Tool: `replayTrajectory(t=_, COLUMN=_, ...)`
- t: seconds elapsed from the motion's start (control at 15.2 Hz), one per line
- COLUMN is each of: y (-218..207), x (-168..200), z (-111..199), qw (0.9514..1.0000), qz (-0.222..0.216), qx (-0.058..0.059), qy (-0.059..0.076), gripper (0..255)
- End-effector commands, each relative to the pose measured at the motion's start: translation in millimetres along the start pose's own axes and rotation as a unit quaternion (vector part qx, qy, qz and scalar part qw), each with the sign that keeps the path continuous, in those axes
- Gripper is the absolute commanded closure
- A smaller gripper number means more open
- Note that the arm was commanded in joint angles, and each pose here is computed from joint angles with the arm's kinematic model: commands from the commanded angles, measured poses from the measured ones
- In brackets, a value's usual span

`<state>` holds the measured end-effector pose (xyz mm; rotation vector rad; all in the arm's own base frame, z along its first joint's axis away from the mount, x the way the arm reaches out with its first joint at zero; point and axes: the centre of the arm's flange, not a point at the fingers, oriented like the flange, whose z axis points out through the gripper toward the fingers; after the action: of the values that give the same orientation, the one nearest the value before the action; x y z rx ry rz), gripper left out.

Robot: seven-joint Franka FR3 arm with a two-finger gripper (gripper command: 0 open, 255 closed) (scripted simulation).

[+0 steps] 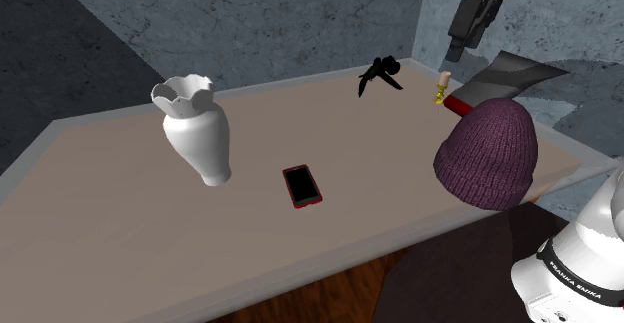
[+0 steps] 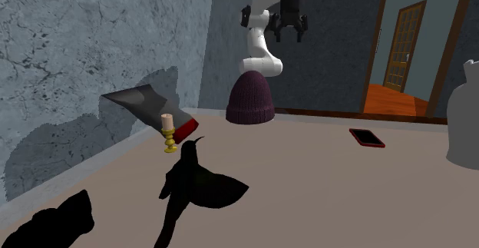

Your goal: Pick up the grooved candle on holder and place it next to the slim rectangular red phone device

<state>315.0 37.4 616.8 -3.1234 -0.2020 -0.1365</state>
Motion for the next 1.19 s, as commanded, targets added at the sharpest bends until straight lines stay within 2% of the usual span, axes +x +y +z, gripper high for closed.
replayTrajectory(t=0.0, y=0, x=0, z=0, qw=1.0, qz=0.0, qx=0.0, qy=0.0, gripper=0)
replayTrajectory(t=1.12, y=191, x=66, z=97, qw=0.9991, qz=0.039, qx=-0.006, qy=-0.018, gripper=0)
